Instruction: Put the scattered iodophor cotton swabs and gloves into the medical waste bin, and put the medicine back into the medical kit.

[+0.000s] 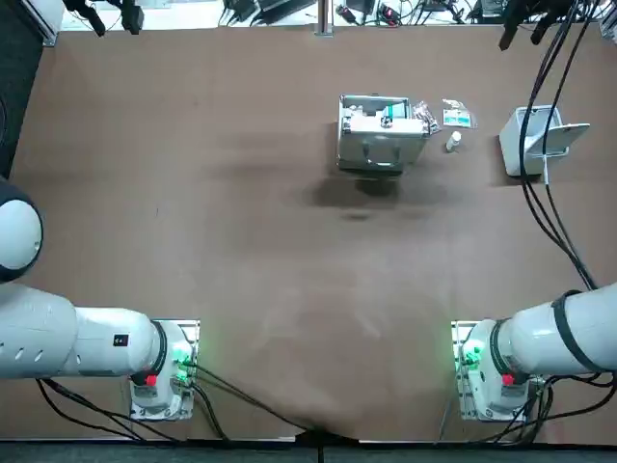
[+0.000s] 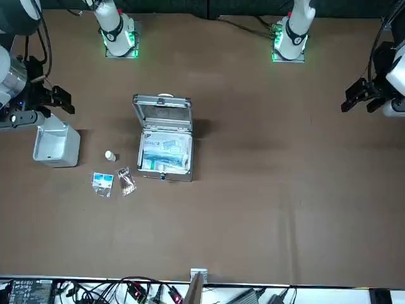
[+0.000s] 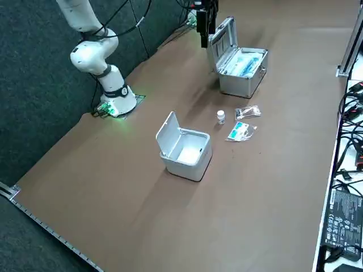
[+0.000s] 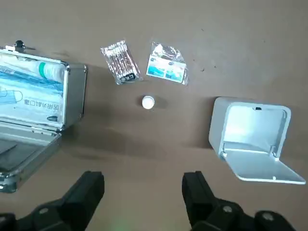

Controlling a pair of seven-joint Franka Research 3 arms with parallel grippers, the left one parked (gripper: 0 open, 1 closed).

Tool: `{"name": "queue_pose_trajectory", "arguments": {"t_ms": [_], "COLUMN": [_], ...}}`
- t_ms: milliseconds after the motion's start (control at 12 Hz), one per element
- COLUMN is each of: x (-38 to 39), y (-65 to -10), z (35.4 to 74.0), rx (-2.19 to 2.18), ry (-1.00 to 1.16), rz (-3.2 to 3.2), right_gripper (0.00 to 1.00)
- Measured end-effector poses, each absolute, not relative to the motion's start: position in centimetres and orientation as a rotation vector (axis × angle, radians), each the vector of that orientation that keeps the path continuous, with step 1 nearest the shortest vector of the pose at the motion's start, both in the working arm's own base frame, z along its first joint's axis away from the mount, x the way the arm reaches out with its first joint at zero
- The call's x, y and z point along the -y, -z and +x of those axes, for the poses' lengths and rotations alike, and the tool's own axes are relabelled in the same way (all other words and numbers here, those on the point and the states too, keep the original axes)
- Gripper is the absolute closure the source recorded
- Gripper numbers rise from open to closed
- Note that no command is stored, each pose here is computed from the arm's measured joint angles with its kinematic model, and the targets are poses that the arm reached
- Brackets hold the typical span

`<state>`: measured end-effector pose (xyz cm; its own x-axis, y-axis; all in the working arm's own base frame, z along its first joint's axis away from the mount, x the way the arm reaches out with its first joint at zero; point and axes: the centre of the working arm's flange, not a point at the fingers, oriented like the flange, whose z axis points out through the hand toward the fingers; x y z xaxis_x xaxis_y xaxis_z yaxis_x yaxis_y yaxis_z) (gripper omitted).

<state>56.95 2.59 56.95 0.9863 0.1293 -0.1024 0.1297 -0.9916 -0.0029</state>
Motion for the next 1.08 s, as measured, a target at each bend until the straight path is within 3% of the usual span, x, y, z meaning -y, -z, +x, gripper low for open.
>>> {"name": "queue_pose_trajectory", "arguments": {"t_ms": [1083], "x": [-1.3], "y": [-45.3], "z": [63.9], "rx": [-0.254], "ry": [0.104], "rz": [3.125], "right_gripper": [0.00]}}
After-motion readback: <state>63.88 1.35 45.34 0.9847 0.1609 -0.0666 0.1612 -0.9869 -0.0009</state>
